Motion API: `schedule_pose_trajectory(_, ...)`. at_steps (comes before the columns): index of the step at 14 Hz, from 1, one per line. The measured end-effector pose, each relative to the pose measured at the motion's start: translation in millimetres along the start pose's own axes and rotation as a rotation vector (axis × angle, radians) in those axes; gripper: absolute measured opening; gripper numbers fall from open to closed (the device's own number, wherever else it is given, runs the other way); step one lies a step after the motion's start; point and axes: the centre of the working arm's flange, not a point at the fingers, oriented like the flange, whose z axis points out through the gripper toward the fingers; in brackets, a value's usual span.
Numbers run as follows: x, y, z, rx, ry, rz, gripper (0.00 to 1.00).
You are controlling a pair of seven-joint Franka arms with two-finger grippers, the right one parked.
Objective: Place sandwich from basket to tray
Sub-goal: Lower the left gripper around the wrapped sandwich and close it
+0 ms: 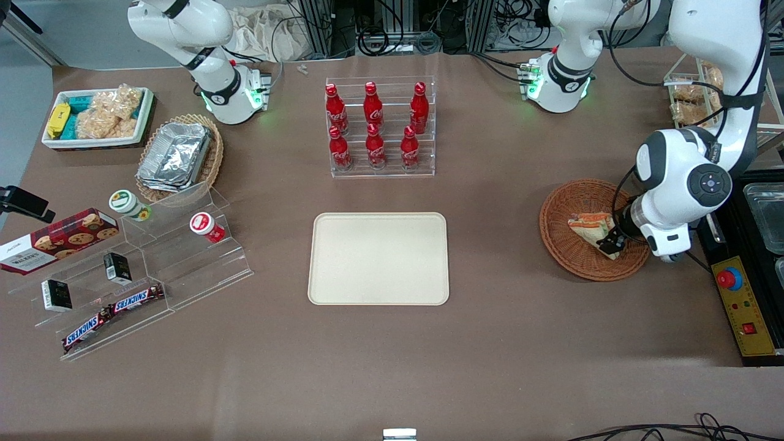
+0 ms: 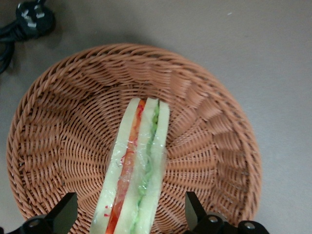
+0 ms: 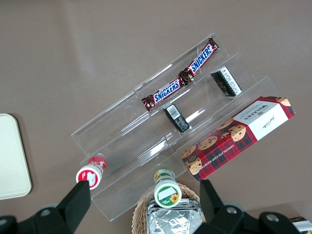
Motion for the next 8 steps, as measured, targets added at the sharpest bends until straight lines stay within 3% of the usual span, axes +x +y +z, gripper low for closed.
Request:
schedule_pose_trajectory(4,-3.8,-3.0,12.8,-0.009,-0.04,-0.071,0.97)
schedule_pose_trajectory(5,-3.4,-1.8,14.2,-0.027,-0.043,-0.088,0.89)
schedule_pose_trajectory(8,-2.1,0.6,17.2,-0.054,-0.044,-0.119,0.55)
